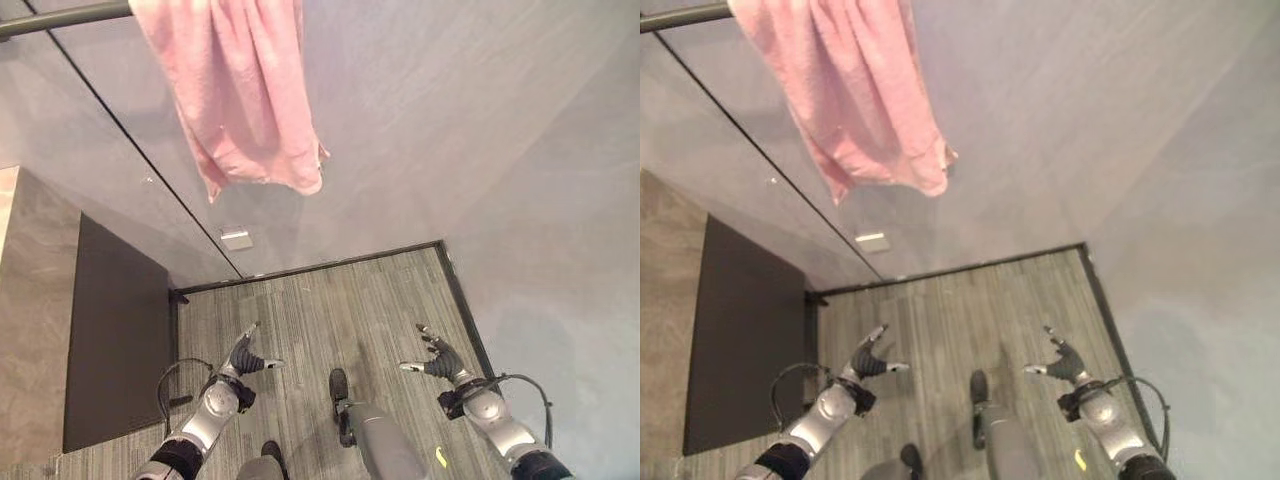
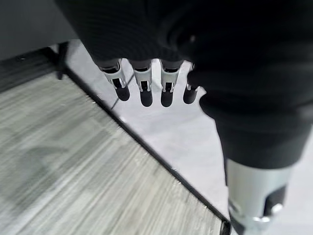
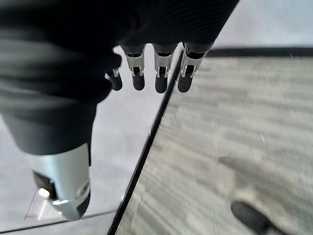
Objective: Put brush and paste in cup on sink, flatten towel.
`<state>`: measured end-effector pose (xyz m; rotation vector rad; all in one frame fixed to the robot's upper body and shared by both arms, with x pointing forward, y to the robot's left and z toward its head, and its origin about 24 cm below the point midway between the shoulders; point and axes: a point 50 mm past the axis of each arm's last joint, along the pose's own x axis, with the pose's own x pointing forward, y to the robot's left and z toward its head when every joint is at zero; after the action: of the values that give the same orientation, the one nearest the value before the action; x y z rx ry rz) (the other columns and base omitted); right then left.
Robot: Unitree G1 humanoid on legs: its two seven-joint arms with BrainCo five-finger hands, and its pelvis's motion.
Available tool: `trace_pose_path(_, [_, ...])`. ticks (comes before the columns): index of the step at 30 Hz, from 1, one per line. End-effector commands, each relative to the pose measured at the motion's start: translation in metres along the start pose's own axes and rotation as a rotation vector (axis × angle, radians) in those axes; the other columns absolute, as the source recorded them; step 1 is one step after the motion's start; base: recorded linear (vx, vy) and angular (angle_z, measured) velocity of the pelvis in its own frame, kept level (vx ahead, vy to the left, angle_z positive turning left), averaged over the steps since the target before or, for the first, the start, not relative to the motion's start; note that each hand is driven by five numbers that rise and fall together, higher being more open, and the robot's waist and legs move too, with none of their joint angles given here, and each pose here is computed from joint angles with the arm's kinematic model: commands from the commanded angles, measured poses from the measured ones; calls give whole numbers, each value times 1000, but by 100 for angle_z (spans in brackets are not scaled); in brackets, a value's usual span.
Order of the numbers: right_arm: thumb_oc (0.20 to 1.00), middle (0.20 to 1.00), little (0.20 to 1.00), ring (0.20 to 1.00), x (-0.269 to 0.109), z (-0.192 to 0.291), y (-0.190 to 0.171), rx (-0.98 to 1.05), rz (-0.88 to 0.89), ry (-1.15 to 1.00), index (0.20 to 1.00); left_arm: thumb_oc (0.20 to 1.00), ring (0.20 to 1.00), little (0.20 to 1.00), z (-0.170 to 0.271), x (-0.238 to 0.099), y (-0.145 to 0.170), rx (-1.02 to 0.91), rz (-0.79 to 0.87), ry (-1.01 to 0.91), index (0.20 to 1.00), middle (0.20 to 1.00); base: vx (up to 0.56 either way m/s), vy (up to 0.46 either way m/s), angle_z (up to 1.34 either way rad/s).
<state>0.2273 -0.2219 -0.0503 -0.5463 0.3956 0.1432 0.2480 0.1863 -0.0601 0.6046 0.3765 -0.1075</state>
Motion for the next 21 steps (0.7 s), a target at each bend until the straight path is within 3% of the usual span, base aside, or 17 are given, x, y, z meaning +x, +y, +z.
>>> trace_pose_path(1, [1000, 1000, 1000, 1000, -11, -6, 11, 17, 6, -11, 1000, 1000, 1000, 1000, 3, -2, -3, -2, -6, -34, 1000, 1000, 124, -107, 25])
trace_pose_path(8, [1000, 1000, 1000, 1000, -12, -13, 12, -14, 2, 18, 1000, 1000, 1000, 1000, 4, -1, -4, -6, 9, -44, 1000, 1000, 196, 57, 24])
trace_pose_path(21, [1000, 1000, 1000, 1000, -6, -4, 38, -70, 92, -4, 1000, 1000, 1000, 1000, -17, -12, 1, 24, -5, 19, 1000, 1000, 190, 173, -36])
